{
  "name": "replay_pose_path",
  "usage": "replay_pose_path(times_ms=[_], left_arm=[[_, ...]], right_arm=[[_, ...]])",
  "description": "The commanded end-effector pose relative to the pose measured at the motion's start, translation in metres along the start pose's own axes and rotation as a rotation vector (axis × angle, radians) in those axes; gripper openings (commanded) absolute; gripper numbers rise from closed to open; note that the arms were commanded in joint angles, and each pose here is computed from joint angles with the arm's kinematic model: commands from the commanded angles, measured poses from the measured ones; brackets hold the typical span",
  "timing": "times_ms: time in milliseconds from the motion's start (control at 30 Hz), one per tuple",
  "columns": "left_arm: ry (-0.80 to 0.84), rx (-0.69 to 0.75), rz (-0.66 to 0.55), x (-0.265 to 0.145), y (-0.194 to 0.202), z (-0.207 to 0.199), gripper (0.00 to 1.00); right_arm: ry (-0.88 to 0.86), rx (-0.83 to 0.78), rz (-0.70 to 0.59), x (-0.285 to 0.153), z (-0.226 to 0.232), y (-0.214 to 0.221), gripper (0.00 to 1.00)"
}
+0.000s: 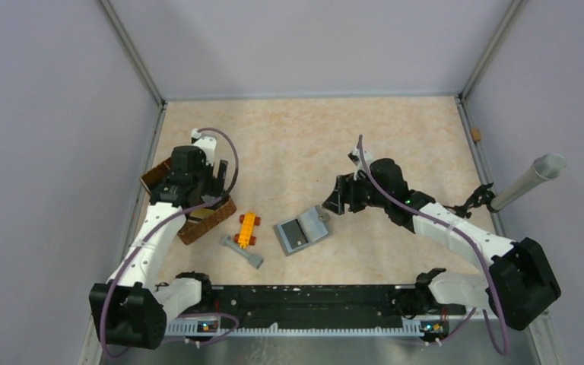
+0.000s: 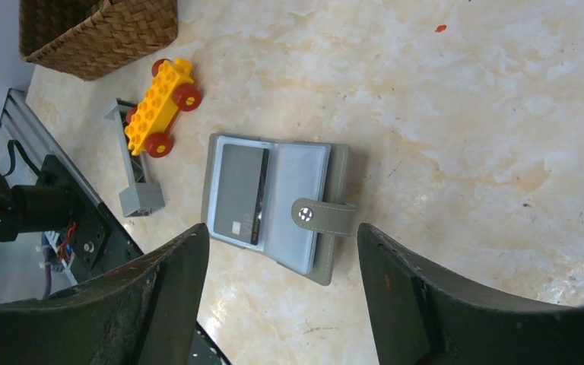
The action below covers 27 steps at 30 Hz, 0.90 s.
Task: Put the credit cards into the card holder
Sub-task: Pick up the credit card from the storage box.
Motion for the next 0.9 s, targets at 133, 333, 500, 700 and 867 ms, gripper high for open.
replay_pose_path(times_ms=[133,333,500,700,867], left_arm=[[-0.056,0.121,0.017,0.031,0.005,0.024,0.92],[0.01,0.118,0.082,0.052,0.009,0.023,0.76],[0.031,0.133,0.128,0.065,0.013,0.021,0.75],[-0.035,0.149,0.197,0.074,0.018,0.028,0.74],[-0.063,0.158,0.228,0.079,0.018,0.031,0.67]], right_arm=[[-0.071,-0.038,-0.049,-0.012,0.003,-0.007,0.7],[-0.082,-0.014,-0.055,-0.014,0.003,-0.006,0.7],[-0.078,0.0,-0.057,-0.016,0.0,-0.005,0.7],[-0.082,0.014,-0.058,-0.019,-0.001,-0.003,0.7],[-0.085,0.026,-0.057,-0.019,-0.003,-0.002,0.7]])
Point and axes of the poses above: each gripper's point midway between its finger pads, its own x axis out along the fingers, its own z axis along the line the jaws close on, y = z × x, the point moved 8 cm from there along -x, back along the fingers, and after that the axes turned 12 degrees about x, right-handed, at the moved point
